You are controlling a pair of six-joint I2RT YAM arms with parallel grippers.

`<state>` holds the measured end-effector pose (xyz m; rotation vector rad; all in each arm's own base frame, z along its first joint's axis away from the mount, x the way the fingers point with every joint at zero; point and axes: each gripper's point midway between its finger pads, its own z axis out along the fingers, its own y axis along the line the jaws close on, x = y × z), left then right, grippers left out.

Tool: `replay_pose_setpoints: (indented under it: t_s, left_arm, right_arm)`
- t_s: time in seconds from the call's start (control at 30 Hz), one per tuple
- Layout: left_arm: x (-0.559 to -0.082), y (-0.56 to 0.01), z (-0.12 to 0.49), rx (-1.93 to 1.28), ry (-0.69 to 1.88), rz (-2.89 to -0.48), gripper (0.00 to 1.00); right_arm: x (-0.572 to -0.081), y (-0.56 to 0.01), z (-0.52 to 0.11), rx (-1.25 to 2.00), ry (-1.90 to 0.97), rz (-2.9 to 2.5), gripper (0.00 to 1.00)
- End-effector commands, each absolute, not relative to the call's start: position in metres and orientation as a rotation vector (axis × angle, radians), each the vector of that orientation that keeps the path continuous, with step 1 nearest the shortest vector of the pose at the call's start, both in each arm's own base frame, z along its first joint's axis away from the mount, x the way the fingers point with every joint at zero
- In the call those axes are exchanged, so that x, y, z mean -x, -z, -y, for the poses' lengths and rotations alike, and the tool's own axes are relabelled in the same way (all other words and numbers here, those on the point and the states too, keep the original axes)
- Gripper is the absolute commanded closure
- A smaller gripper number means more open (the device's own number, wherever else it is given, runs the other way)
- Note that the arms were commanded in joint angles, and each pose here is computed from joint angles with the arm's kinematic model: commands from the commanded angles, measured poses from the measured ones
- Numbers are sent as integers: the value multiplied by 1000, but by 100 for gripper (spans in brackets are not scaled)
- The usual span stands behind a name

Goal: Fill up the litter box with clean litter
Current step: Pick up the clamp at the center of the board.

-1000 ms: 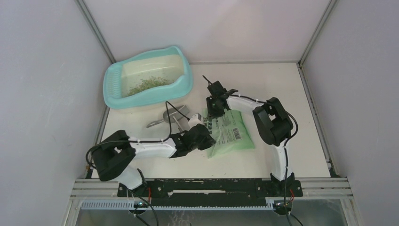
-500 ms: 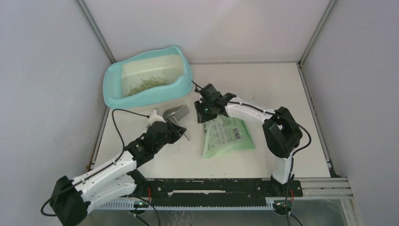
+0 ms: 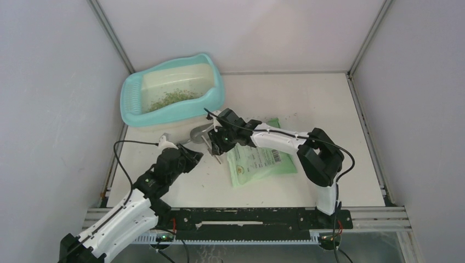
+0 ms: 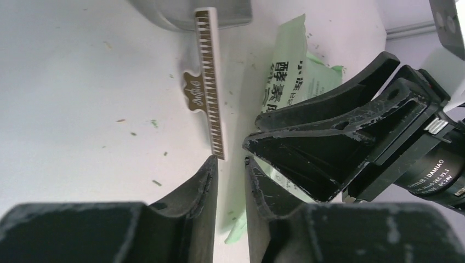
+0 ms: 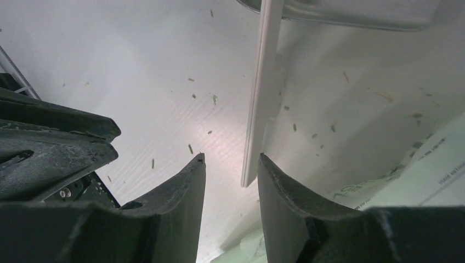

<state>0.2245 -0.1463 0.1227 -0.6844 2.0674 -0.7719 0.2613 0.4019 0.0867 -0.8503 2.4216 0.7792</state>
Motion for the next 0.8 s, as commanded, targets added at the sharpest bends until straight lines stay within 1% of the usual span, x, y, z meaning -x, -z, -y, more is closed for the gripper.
replay_pose_setpoints:
  t_s: [0.0, 0.1, 0.17, 0.3, 0.53, 0.6, 0.7, 0.77]
  left_arm:
    - [-221, -109, 136, 692, 767, -2082, 68]
    - [-220, -107, 130, 705, 755, -2083, 64]
    - [-220, -106, 128, 706, 750, -2084, 62]
    - [-220, -106, 126, 708, 749, -2084, 62]
    - [-221, -105, 124, 712, 751, -2082, 62]
    - [-222, -106, 124, 712, 752, -2080, 62]
    - [-222, -106, 124, 712, 754, -2081, 62]
    - [-222, -107, 124, 713, 756, -2078, 62]
  right_arm:
    - [-270, -87, -426, 890, -830, -2359, 52]
    - [-273, -79, -430, 889, -804, -2370, 51]
    - [-278, -76, -433, 876, -779, -2372, 50]
    - [-288, -70, -432, 847, -710, -2375, 49]
    - [-293, -60, -436, 857, -680, -2401, 50]
    - [-293, -56, -436, 857, -679, -2412, 51]
    - [-293, -53, -436, 857, -689, -2422, 56]
    - [-293, -50, -436, 859, -695, -2431, 61]
